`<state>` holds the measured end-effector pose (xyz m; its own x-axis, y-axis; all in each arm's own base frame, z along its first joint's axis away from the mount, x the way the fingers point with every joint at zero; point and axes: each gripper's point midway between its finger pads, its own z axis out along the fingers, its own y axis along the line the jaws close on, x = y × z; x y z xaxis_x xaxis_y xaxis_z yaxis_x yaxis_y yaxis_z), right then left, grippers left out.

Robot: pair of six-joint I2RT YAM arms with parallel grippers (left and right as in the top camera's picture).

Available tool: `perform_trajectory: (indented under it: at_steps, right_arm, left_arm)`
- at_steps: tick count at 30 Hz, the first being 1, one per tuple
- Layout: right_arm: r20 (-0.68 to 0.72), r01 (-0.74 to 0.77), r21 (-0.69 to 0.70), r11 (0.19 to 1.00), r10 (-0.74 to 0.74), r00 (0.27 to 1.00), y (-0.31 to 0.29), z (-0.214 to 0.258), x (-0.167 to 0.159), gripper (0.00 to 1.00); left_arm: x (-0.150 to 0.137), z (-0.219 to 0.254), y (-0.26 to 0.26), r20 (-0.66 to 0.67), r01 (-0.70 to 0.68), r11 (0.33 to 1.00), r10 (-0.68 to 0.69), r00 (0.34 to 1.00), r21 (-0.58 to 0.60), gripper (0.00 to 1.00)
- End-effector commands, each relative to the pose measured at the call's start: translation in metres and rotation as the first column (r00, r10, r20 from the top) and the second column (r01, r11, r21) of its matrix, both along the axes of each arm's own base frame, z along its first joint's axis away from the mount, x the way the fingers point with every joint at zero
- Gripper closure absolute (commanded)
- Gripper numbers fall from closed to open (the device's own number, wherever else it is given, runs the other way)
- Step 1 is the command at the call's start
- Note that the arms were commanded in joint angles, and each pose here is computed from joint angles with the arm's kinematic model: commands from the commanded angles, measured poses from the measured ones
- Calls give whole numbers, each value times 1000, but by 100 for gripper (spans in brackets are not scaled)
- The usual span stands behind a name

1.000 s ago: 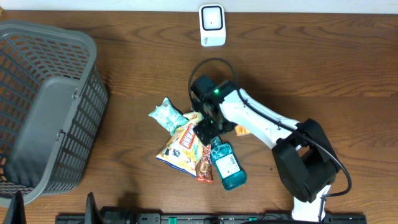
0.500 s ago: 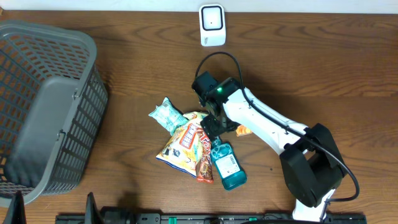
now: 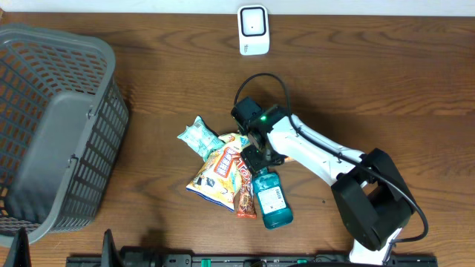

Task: Scan the item barcode

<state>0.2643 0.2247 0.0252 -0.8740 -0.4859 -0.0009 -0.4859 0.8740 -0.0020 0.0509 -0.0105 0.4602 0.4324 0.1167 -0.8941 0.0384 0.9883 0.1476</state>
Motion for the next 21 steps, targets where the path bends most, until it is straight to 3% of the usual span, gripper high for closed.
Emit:
perform_trajectory:
  at_steps: [1,8,11,13,15,17,18,21]
  right_arm:
    - [-29,-9,28,1000,9,1000,9,-2,-9,28]
    - [-29,34,30,999,-33,999,11,-14,-18,34]
    - [-25,131,8,991,-131,991,3,-27,-22,43]
    - [-21,203,-1,979,-203,979,-2,-33,-23,44]
    - [-22,219,4,976,-219,976,-2,-37,-25,19]
    - [-19,213,7,977,-213,977,-1,-37,-25,4]
    - [-18,209,9,978,-209,978,0,-38,-25,9]
    - [-13,207,15,978,-207,978,2,-38,-24,43]
  left_arm:
    - [-1,2,1,10,-12,1000,12,1000,2,2]
    - [-1,2,1,10,-12,1000,12,1000,3,2]
    - [-1,2,1,10,-12,1000,12,1000,3,2]
    - [-1,2,1,10,-12,1000,12,1000,2,2]
    - [-1,2,1,10,-12,1000,12,1000,2,2]
    - [-1,2,1,10,-12,1000,12,1000,3,2]
    - [-1,2,1,10,-12,1000,12,1000,3,2]
    - [-1,2,1,10,-12,1000,12,1000,3,2]
